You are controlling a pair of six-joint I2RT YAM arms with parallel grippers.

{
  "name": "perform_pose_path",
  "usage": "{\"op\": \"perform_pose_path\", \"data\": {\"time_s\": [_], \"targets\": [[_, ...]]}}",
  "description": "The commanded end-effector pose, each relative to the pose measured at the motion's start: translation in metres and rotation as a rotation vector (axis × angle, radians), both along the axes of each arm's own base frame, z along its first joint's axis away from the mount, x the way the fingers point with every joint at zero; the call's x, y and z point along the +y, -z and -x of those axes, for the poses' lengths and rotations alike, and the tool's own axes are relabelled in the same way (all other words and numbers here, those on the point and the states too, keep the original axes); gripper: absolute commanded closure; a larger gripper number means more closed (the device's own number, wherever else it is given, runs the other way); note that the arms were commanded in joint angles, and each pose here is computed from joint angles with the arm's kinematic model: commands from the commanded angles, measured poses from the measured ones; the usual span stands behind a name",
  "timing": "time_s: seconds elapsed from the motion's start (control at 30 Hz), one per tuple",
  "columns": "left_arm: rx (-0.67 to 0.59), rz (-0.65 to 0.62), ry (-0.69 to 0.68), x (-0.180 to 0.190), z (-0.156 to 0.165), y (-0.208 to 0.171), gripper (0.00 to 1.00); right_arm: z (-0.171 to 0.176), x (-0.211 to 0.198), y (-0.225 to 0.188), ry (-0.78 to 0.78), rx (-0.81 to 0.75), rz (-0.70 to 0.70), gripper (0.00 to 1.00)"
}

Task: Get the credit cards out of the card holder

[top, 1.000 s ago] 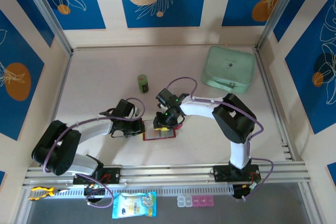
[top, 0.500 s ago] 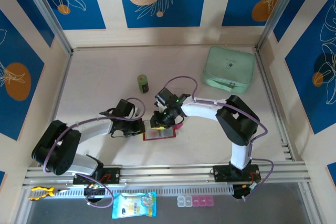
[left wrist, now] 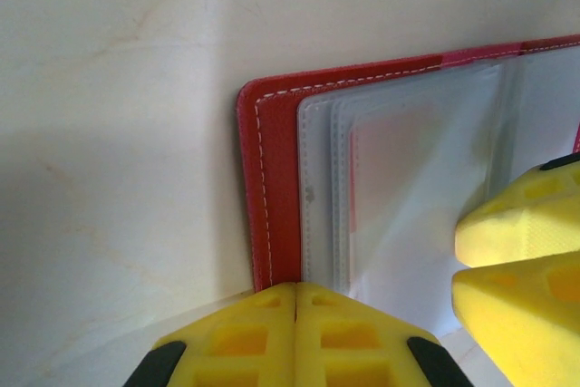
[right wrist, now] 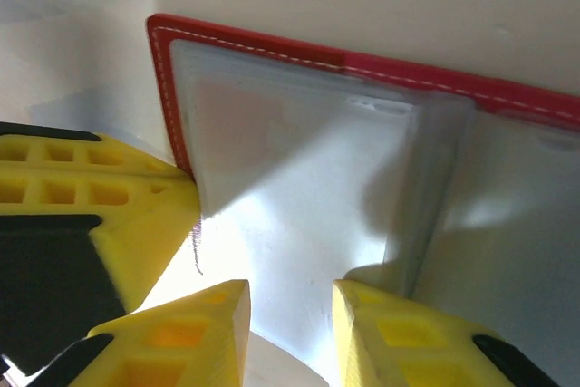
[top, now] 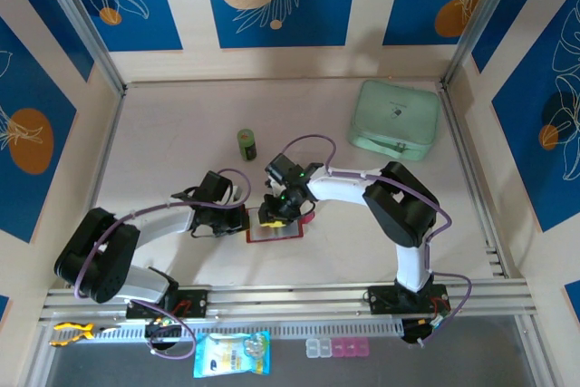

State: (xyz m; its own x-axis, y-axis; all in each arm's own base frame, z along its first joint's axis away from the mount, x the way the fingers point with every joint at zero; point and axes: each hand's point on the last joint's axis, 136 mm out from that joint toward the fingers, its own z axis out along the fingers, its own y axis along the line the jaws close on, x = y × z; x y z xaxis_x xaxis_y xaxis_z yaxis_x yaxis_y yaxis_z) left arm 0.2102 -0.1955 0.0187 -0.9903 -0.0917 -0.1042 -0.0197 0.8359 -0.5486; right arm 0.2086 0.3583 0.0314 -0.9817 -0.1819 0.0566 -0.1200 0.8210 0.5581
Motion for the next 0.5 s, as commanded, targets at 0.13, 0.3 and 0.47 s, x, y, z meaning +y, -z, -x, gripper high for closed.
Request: {"op": "perform_pose_path", "data": {"time_s": [0.13,0.3,0.47], "targets": [[0.008,-0.051,-0.010,0.012,0.002,0.002,0.98,0.004,-0.019,0.006,0.024,0.029,0.033,0.69],[-0.034,-0.046,-0.025,0.012,-0.004,-0.014,0.97,0.003,-0.019,0.005,0.024,0.020,0.016,0.69],[-0.081,-0.014,-0.045,0.009,-0.012,-0.036,0.91,0.004,-0.015,0.002,0.005,0.021,-0.060,0.69]]}}
